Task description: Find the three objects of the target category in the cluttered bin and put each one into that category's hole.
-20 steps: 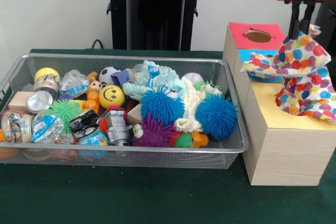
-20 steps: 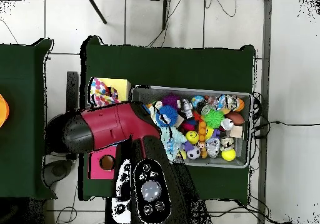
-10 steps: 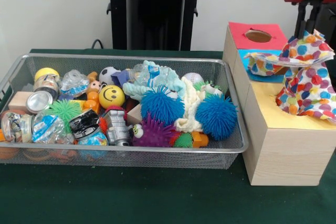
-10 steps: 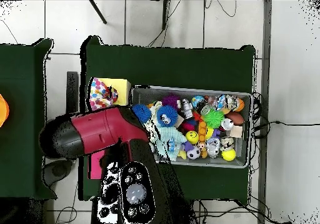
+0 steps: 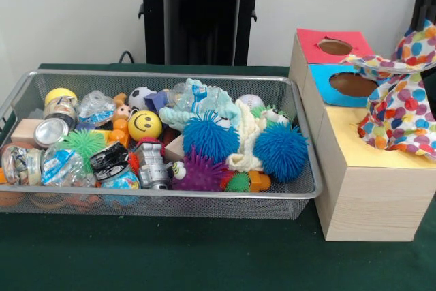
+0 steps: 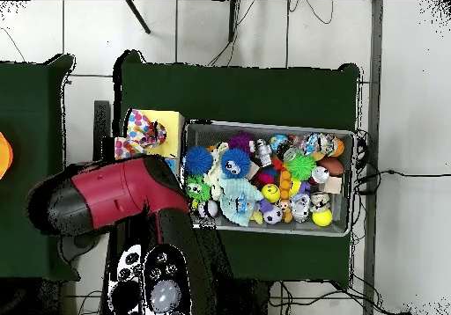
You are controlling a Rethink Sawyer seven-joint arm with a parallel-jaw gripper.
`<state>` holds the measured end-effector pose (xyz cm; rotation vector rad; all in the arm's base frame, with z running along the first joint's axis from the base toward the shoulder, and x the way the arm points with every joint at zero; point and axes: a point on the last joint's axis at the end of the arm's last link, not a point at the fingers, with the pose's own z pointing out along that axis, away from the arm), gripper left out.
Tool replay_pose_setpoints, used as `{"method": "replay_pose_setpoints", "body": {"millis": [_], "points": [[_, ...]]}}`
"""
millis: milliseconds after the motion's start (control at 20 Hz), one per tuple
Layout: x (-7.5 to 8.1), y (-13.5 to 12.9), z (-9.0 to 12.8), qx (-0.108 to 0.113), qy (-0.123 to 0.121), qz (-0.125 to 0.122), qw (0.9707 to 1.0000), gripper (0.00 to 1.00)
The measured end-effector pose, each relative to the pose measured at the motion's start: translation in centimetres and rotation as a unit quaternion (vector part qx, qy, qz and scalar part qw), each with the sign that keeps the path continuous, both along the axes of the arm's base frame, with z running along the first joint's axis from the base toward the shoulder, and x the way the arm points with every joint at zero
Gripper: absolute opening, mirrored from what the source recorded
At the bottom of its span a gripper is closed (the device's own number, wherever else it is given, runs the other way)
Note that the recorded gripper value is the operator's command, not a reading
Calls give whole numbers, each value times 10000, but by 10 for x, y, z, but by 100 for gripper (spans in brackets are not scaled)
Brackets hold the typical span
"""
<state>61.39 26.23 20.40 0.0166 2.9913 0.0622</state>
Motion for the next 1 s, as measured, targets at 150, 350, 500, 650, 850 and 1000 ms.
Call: {"method": "replay_pose_setpoints", "body": {"millis": [150,350,500,650,850,1000], "points": [[1,2,-1,-9,-7,2,10000,0],[5,-4,-15,-37,81,-53,9999,0],[5,-13,-33,-62,226,-122,9997,0],[6,-22,-51,-74,376,-196,9991,0],[6,-30,-68,-87,503,-261,9984,0],[8,-36,-84,-115,594,-315,9977,0]]}}
